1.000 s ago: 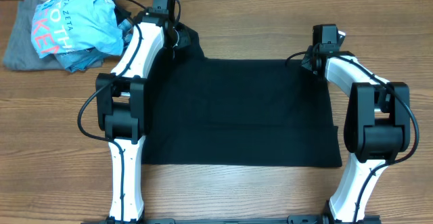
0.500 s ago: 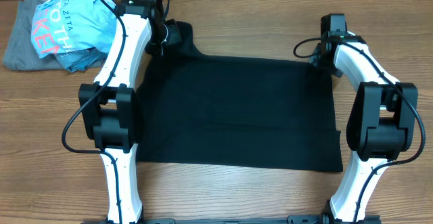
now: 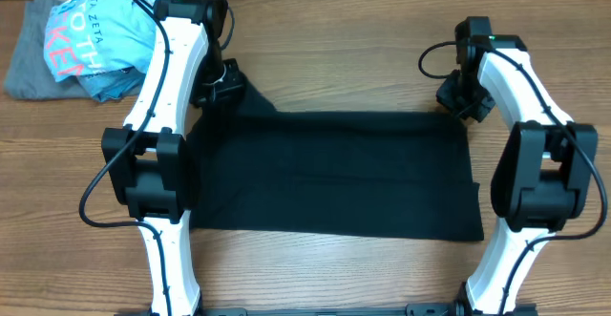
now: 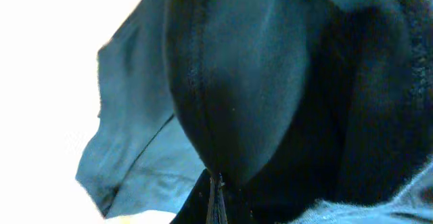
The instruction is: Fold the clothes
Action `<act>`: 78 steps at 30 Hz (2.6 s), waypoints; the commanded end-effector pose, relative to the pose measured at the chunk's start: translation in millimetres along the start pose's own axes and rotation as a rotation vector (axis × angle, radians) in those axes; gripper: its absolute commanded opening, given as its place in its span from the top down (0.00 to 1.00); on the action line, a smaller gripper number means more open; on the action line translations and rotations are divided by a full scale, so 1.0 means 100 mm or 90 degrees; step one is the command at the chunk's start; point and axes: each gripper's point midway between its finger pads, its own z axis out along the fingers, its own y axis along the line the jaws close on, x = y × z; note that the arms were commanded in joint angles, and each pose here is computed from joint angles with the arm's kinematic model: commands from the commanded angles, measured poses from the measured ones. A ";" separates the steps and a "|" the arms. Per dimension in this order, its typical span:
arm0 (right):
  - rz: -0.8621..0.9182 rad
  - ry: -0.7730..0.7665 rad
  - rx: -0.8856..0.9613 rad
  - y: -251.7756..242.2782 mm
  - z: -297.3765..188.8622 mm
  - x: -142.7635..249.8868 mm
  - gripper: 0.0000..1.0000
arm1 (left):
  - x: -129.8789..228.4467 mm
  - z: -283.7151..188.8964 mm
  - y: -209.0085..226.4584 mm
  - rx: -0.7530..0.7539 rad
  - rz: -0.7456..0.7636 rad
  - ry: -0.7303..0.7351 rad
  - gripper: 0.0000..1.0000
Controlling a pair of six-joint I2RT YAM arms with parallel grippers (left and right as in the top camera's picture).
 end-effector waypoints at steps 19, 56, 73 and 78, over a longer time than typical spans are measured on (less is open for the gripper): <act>0.024 0.090 0.051 -0.58 -0.66 0.66 0.96 | 0.73 -0.10 0.86 -0.217 -0.053 0.051 0.96; -0.016 0.208 0.156 -1.22 -0.49 1.47 0.27 | 1.12 0.79 0.88 -0.156 -0.018 0.087 0.20; -0.081 0.197 -0.059 -0.58 -0.36 1.36 0.86 | 0.85 0.39 0.26 0.013 0.053 0.041 0.96; -0.079 0.189 -0.068 -0.57 -0.18 1.40 0.88 | 0.93 0.72 0.14 0.035 0.076 0.046 0.96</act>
